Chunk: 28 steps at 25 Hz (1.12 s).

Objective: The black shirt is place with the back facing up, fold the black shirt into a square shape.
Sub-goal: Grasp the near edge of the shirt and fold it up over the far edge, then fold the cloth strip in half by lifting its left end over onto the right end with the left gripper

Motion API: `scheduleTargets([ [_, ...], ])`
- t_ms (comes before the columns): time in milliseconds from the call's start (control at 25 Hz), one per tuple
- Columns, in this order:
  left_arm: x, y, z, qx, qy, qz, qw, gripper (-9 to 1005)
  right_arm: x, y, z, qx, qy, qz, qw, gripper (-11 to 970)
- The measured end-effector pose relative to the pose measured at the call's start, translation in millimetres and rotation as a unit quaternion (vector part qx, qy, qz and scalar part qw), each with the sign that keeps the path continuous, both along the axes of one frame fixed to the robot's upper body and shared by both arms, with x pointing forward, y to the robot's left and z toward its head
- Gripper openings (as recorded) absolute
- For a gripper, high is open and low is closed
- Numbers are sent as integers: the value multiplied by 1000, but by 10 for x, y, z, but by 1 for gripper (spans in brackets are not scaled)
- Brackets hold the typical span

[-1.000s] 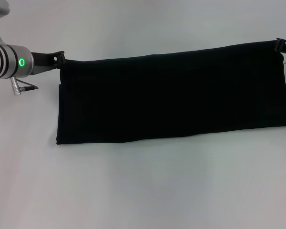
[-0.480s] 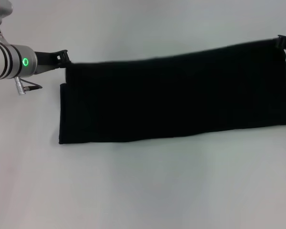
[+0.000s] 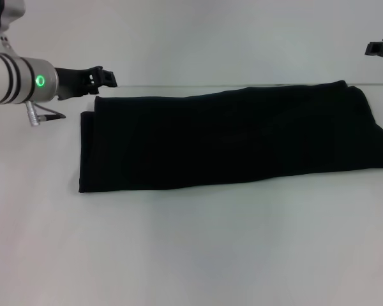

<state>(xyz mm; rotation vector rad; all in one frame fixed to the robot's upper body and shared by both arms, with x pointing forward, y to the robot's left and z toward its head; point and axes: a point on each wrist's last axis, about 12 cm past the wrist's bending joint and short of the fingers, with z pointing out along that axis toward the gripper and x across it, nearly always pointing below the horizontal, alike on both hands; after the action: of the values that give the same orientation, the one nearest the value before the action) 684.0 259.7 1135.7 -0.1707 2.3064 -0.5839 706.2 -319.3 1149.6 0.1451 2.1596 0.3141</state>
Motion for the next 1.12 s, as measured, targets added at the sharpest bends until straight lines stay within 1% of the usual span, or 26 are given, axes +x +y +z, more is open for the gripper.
scheduleTargets([
  [80,-43,51,25,-26,7,-5,1000,410,-54,-90,43,24,5,7,1000,435],
  [200,-164,228,70,-94,11,-26,995,424,-187,-224,88,56,0,21,998,490],
  [280,-269,337,64,-141,10,-42,989,433,-303,-293,74,77,-6,35,996,526],
  [400,-448,472,9,-194,26,-57,979,467,-510,-393,-19,118,-8,59,991,580],
  [520,-636,562,-82,-232,50,-63,969,511,-722,-443,-138,161,-17,79,984,704],
  [600,-766,630,-147,-268,60,-54,960,556,-890,-456,-236,189,-33,92,977,766],
  [680,-912,698,-244,-316,71,-36,945,601,-1015,-459,-307,208,-45,98,972,827],
  [720,-964,718,-281,-332,75,-30,940,624,-1104,-456,-365,219,-51,102,969,858],
  [760,-1030,742,-331,-350,84,-22,933,646,-1104,-456,-365,219,-51,102,969,859],
  [840,-1158,782,-427,-376,105,-4,921,645,-1166,-431,-429,222,-53,105,968,860],
  [1040,-1418,799,-685,-412,150,50,897,642,-1232,-369,-554,219,-63,103,968,863],
  [1120,-1478,810,-755,-421,158,71,891,642,-1242,-363,-591,217,-67,100,969,863],
])
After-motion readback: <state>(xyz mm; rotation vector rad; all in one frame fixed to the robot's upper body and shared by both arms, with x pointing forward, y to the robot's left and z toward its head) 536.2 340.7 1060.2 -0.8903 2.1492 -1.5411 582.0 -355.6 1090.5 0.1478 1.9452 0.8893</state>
